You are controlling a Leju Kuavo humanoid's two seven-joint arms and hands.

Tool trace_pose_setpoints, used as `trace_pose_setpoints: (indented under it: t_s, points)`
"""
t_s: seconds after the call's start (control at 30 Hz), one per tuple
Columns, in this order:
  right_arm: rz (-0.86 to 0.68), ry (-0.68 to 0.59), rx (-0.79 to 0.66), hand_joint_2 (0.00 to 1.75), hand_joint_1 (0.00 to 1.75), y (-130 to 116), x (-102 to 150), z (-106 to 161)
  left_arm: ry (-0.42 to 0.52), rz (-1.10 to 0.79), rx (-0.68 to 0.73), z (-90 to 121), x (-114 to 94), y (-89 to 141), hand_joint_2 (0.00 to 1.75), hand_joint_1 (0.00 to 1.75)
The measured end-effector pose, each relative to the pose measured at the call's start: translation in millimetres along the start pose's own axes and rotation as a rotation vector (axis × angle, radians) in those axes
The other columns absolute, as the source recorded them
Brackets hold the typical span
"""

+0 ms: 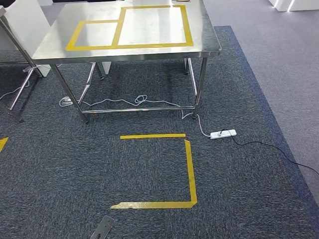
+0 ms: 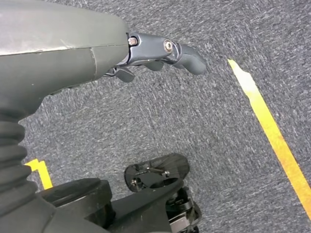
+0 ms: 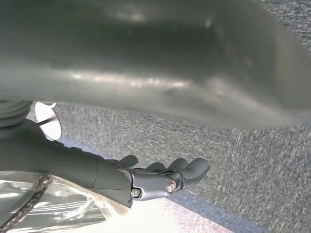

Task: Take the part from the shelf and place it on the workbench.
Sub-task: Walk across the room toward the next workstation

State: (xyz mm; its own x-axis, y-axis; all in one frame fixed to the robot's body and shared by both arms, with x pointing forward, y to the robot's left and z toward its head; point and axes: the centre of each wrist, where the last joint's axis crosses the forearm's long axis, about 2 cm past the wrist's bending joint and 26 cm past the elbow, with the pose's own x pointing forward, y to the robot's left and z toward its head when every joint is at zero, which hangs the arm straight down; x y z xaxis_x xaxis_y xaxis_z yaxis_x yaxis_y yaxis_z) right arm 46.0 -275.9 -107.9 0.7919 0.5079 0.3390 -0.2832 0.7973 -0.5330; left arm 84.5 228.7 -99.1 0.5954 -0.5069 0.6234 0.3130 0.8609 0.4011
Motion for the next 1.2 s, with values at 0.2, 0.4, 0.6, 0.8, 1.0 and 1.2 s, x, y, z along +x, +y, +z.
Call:
trace_pose_setpoints:
  t_s: [0.2, 0.4, 0.6, 0.8, 1.0, 1.2]
  points:
    - [0.007, 0.004, 0.001, 0.00, 0.00, 0, 0, 0, -0.015, 0.020, 0.011, 0, -1, 0, 0.87, 0.00]
    - [0.008, 0.008, 0.000, 0.00, 0.00, 0, 0, 0, -0.032, 0.008, 0.059, 1, -1, 1, 1.75, 0.00]
    - [0.011, 0.007, 0.001, 0.00, 0.00, 0, 0, 0, -0.067, 0.007, 0.074, 1, -1, 1, 1.75, 0.00]
    - [0.009, 0.009, 0.000, 0.00, 0.00, 0, 0, 0, -0.063, 0.016, 0.071, 1, -2, 1, 1.75, 0.00]
    - [0.001, 0.014, -0.013, 0.00, 0.00, -1, -1, 0, -0.060, 0.030, 0.059, 1, -2, 1, 1.75, 0.00]
    - [-0.002, 0.041, -0.041, 0.00, 0.00, -11, -10, -4, -0.055, 0.052, 0.043, 2, -5, 2, 1.75, 0.00]
